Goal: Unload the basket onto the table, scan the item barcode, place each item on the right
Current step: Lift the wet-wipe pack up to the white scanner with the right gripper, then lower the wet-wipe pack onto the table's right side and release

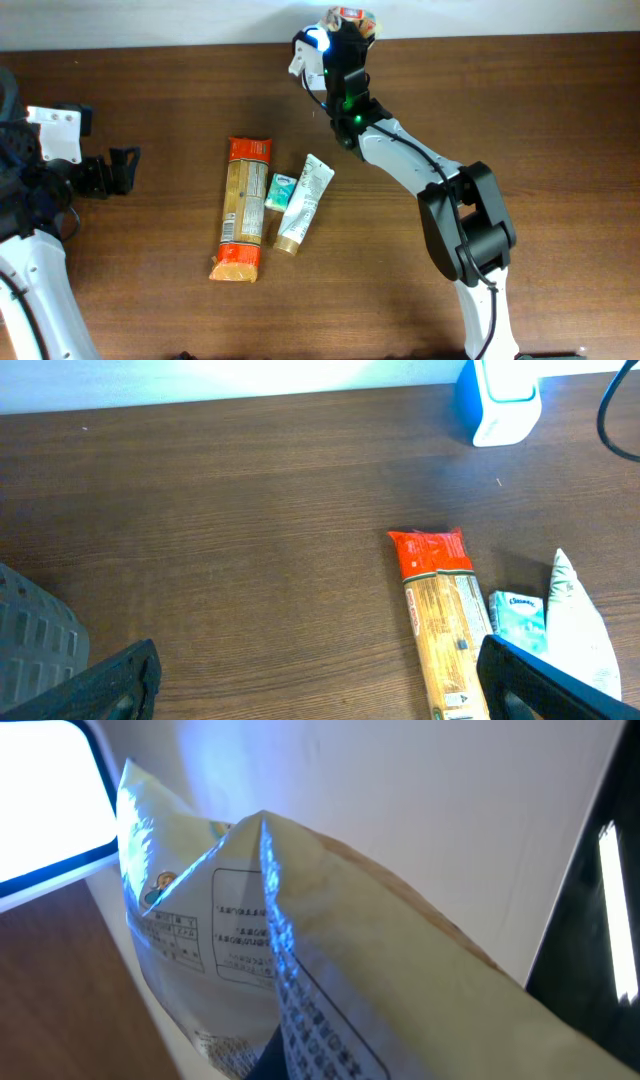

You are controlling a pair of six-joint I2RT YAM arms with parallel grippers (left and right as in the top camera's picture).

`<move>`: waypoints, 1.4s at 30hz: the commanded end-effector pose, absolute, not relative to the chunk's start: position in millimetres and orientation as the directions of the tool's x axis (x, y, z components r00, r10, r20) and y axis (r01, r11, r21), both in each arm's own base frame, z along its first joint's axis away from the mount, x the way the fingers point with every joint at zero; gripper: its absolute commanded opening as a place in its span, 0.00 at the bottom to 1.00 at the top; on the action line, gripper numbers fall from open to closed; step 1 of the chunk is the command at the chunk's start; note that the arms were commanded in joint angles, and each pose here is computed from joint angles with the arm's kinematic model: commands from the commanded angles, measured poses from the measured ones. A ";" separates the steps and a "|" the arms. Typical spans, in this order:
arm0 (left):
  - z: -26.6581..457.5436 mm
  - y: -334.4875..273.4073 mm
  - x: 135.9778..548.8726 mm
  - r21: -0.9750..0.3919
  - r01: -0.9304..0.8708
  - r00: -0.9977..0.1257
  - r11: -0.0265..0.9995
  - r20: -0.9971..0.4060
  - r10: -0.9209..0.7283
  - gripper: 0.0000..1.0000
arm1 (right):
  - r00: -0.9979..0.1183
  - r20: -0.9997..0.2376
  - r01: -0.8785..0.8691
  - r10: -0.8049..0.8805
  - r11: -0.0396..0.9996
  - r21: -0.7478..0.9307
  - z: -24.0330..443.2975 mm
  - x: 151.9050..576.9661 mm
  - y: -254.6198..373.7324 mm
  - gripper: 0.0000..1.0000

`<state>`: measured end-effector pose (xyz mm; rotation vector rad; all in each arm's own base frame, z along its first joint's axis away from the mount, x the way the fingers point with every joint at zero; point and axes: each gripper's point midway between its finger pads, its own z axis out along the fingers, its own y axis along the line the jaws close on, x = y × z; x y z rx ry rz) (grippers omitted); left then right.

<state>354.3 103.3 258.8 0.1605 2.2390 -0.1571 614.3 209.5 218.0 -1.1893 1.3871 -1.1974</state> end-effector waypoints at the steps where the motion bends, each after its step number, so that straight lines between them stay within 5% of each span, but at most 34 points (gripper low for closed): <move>1: 263.1 103.0 355.3 -0.046 0.187 -0.606 0.981 -0.792 0.078 0.99 | -0.023 0.051 -0.049 -0.998 -0.050 -0.998 234.8 618.4 223.3 0.04; 23: 263.0 103.0 355.4 -0.046 0.187 -0.606 0.981 -0.792 0.078 0.99 | 0.032 0.061 0.022 -0.998 -0.060 -0.998 227.4 630.4 226.0 0.04; 29: 263.1 103.0 355.3 -0.046 0.187 -0.606 0.981 -0.792 0.078 0.99 | 0.002 -0.240 0.135 -0.971 0.238 -0.962 325.2 605.5 204.9 0.04; 34: 263.0 103.0 355.4 -0.046 0.187 -0.606 0.981 -0.792 0.078 0.99 | -0.078 -0.725 -0.139 -0.684 0.727 -0.672 358.9 542.5 189.5 0.04; 36: 263.0 103.0 355.4 -0.046 0.187 -0.606 0.981 -0.792 0.078 0.99 | -0.142 -0.831 -0.247 -0.538 0.832 -0.496 364.1 512.0 188.3 0.04; 39: 263.0 103.0 355.4 -0.046 0.187 -0.606 0.981 -0.792 0.078 0.99 | -0.283 -0.908 -0.460 -0.309 0.874 -0.154 367.1 454.8 195.7 0.04; 42: 263.1 103.0 355.3 -0.046 0.187 -0.606 0.981 -0.792 0.078 0.99 | -0.533 -0.836 -0.444 -0.129 0.884 0.146 351.6 411.8 163.8 0.04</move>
